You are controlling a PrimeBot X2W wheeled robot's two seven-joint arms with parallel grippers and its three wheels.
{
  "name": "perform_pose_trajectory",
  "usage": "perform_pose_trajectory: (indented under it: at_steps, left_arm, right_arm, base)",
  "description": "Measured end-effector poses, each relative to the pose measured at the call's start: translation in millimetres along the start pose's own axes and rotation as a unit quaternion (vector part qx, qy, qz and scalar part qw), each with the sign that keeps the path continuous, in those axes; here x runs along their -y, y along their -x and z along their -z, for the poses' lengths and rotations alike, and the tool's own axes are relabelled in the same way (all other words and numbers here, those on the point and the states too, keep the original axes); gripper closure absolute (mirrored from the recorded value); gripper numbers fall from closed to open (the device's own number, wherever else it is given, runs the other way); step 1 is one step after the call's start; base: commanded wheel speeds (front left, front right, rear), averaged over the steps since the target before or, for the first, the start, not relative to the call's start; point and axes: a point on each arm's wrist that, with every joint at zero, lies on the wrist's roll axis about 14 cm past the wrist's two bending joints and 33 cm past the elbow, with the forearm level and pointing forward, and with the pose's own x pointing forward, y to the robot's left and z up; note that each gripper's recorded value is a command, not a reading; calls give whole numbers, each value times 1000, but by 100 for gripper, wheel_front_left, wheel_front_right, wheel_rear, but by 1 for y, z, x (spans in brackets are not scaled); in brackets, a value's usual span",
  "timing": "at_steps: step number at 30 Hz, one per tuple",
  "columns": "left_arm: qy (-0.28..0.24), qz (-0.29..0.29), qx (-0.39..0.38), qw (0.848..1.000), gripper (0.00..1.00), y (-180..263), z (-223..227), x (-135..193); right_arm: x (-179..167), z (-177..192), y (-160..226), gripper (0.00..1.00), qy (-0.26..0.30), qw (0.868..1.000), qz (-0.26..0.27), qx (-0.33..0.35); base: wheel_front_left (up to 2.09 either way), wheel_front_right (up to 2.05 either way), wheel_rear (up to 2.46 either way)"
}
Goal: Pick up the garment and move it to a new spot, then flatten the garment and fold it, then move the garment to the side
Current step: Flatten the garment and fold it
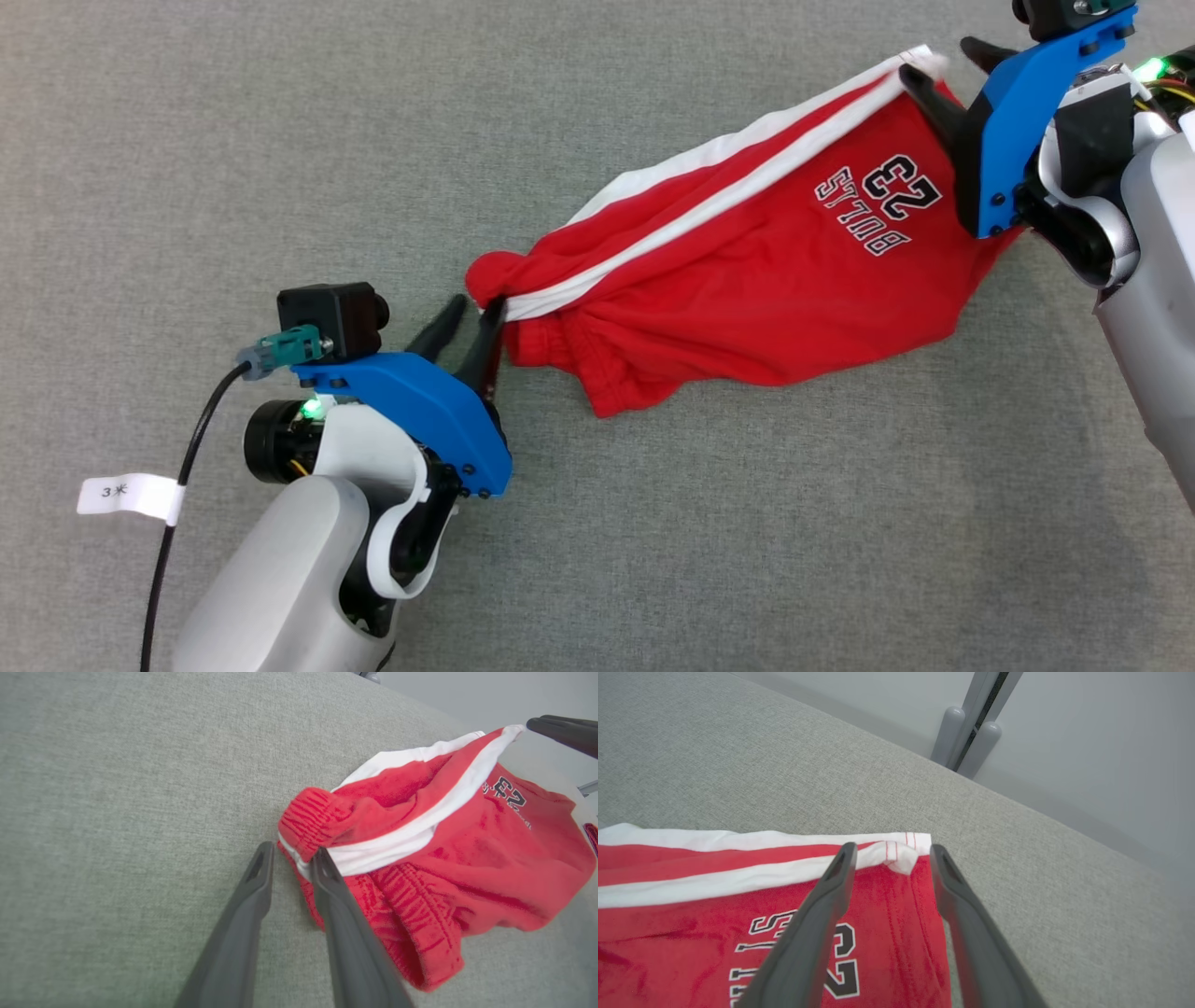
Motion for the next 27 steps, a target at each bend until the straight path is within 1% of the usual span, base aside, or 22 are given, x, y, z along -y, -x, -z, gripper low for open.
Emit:
perform_pose_trajectory:
  at_steps: [5,7,9,12,13,14,17,19,23,27]
  left_arm:
    - [5,1,30,1000,0,5,-9,1]
    - [7,4,58,998,0,10,-19,2]
    - [27,8,99,995,0,17,-32,3]
    - [15,-5,173,985,0,36,-46,-10]
    - [3,-9,206,979,0,44,-52,-15]
    - [-27,-12,246,969,0,51,-61,-20]
    - [-48,-26,265,963,0,53,-61,-32]
    - [-67,-35,265,961,0,52,-59,-40]
    - [-99,-31,260,960,0,47,-58,-43]
    - [-109,-42,277,954,0,49,-69,-53]
  right_arm:
    - [-1,-5,0,0,-5,1000,1,20]
    - [-1,-10,4,0,-15,999,0,31]
    - [-1,-13,10,0,-26,999,1,38]
    - [5,1,29,0,-45,999,8,30]
    - [12,6,37,0,-58,998,16,32]
    - [18,12,44,0,-69,997,23,30]
    - [23,22,48,0,-84,996,29,28]
    - [26,29,47,0,-96,995,32,24]
    - [28,40,39,0,-126,991,34,22]
    - [22,52,26,0,-145,989,29,15]
  base:
    - [0,0,0]
    - [0,0,0]
    - [0,0,0]
    - [0,0,0]
    - [0,0,0]
    - [0,0,0]
    - [0,0,0]
    - [0,0,0]
    - [0,0,0]
    - [0,0,0]
